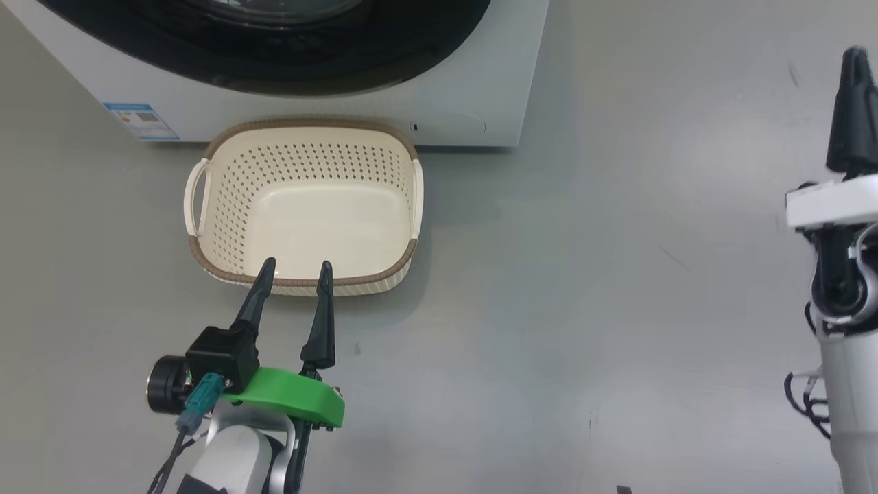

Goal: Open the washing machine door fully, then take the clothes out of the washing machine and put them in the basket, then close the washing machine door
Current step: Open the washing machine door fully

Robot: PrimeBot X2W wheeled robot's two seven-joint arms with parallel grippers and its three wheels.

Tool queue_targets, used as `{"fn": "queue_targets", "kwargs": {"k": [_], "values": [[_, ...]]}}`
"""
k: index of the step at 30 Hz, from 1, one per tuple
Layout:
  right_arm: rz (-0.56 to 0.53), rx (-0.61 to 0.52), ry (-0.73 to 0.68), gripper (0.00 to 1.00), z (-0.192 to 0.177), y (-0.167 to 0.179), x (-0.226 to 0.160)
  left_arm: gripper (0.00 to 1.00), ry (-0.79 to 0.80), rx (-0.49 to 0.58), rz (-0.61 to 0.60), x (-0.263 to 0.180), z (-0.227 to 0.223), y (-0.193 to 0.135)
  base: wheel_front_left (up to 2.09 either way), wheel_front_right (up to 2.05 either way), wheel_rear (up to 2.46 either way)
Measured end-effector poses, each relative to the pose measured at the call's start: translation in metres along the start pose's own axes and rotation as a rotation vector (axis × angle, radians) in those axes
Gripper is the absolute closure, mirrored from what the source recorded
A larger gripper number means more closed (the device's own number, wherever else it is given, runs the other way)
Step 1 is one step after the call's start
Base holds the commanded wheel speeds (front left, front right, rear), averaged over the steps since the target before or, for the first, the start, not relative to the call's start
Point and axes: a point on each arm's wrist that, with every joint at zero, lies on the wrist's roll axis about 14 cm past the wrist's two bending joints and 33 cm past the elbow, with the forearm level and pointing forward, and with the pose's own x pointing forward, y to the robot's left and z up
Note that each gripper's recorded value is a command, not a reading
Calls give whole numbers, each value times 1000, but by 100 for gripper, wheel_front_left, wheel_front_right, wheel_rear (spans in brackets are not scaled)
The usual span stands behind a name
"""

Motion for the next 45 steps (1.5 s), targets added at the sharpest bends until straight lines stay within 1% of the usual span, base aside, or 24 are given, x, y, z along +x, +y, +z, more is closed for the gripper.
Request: {"fn": "queue_targets", "kwargs": {"k": [4,9,13,18,24,28,29,32,39,45], "values": [[39,72,-9,100,6,6,32,0,3,-6,6,11,-3,4,0,0,0],[84,204,10,100,1,15,69,0,17,-10,20,23,-10,12,0,0,0],[132,315,44,100,-10,28,94,0,29,-10,37,33,-17,20,0,0,0],[182,428,99,100,-26,40,121,0,56,-9,53,39,-28,29,0,0,0],[205,539,185,100,-49,50,145,0,77,-21,79,43,-37,39,0,0,0],[222,604,229,100,-58,59,160,0,89,-26,98,43,-41,46,0,0,0],[237,643,251,100,-63,66,166,0,95,-23,107,43,-43,49,0,0,0],[251,688,294,100,-70,74,174,0,103,-23,115,43,-46,53,0,0,0],[284,722,393,100,-87,91,187,0,107,-28,137,43,-48,61,0,0,0],[293,787,459,100,-99,100,193,0,103,-29,146,44,-47,65,0,0,0]]}}
